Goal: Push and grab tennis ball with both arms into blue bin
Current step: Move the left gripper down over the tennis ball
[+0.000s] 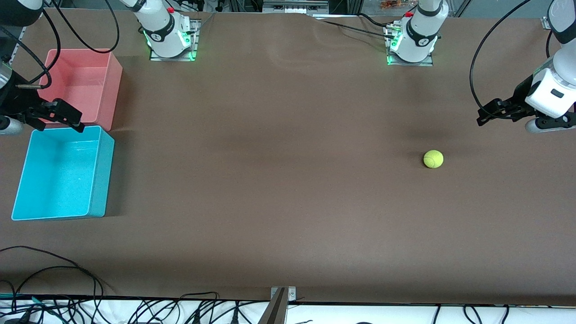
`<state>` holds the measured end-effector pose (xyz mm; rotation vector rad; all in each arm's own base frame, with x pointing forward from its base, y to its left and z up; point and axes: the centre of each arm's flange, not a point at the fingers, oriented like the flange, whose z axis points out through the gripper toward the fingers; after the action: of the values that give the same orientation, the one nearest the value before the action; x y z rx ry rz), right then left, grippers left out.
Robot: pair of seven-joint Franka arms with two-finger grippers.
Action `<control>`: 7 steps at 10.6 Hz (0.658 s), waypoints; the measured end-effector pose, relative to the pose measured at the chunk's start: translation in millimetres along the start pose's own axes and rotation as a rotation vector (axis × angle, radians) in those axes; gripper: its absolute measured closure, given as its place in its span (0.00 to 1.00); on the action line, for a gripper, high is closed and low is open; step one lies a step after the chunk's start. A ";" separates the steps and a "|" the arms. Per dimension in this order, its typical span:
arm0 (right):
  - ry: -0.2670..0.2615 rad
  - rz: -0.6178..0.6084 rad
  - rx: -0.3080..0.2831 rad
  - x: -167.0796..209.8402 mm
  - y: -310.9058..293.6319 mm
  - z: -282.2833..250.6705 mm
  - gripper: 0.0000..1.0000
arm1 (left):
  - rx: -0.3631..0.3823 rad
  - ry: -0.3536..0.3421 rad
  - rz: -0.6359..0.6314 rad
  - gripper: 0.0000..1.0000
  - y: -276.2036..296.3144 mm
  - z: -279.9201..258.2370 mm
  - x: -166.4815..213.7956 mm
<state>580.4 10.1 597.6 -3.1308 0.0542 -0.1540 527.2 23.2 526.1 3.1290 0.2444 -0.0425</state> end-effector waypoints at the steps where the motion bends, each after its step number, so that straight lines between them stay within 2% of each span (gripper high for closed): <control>1: 0.000 0.000 0.000 0.0 0.0 0.0 0.00 | 0.002 -0.016 0.000 0.00 -0.1 7.6 -1.6; 3: 0.000 0.000 0.000 0.0 0.0 0.0 0.00 | 0.005 -0.042 0.000 0.00 -0.3 23.2 -2.4; 7: 0.000 0.000 0.000 0.0 0.0 0.0 0.00 | 0.000 0.001 -0.006 0.00 -3.2 64.7 0.5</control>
<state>580.4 10.1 597.6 -3.1309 0.0542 -0.1538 525.5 26.1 461.4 3.1284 0.2541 -0.0414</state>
